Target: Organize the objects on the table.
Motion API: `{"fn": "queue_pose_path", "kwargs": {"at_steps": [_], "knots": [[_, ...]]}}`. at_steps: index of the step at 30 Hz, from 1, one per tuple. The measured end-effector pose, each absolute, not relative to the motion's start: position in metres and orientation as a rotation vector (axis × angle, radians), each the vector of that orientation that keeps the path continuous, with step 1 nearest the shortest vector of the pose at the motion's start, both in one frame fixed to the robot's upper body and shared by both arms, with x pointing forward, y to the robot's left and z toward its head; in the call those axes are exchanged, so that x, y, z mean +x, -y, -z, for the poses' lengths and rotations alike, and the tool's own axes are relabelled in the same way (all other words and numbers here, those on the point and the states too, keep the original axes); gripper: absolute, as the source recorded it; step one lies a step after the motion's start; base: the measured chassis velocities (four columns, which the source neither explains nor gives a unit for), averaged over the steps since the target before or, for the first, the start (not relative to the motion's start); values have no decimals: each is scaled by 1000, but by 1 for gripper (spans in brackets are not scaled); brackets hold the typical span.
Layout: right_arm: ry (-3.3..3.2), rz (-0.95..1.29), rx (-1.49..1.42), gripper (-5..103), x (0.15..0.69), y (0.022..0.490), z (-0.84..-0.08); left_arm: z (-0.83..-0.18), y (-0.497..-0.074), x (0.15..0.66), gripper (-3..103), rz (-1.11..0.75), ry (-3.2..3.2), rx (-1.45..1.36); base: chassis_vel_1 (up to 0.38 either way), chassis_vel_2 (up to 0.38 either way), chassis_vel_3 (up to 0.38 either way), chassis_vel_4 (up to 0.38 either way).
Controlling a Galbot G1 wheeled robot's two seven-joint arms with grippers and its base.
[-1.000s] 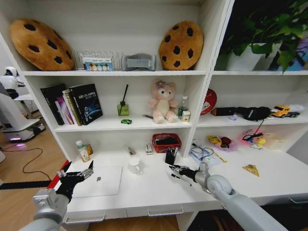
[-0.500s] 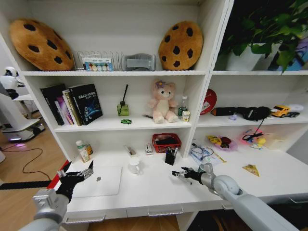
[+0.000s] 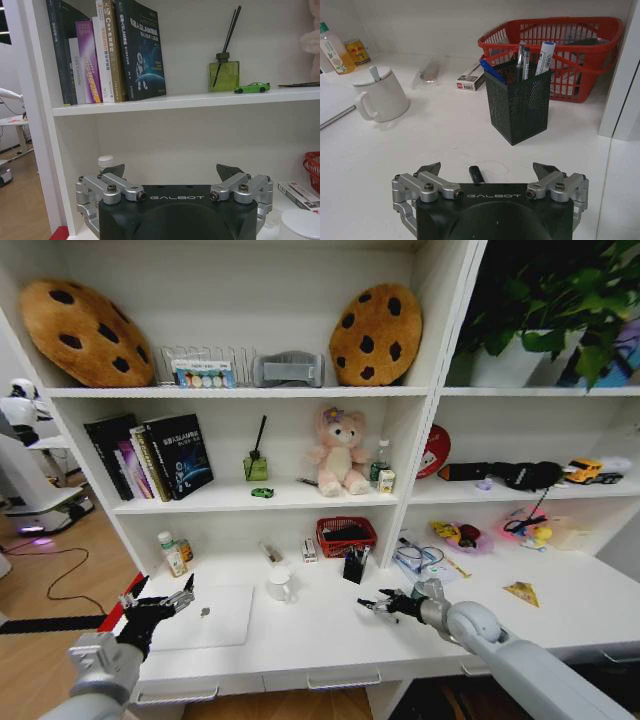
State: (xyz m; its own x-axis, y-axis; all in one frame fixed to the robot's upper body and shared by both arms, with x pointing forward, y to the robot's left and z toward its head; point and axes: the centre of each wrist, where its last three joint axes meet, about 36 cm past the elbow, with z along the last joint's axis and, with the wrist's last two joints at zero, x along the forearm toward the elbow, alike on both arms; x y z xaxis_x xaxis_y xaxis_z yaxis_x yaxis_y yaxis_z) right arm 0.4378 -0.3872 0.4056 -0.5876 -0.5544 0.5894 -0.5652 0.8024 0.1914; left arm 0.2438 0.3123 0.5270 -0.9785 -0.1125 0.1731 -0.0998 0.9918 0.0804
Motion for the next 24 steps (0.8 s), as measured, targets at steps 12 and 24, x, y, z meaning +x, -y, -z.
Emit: {"fn": "queue_pose_path", "kwargs": {"at_steps": [12, 24], "knots": [[2315, -88, 842, 100, 444, 380, -390, -527, -312, 244, 100, 106, 2957, 159, 0, 0, 0, 0], [2298, -119, 837, 88, 443, 381, -375, -527, -312, 244, 100, 106, 2957, 159, 0, 0, 0, 0]]}}
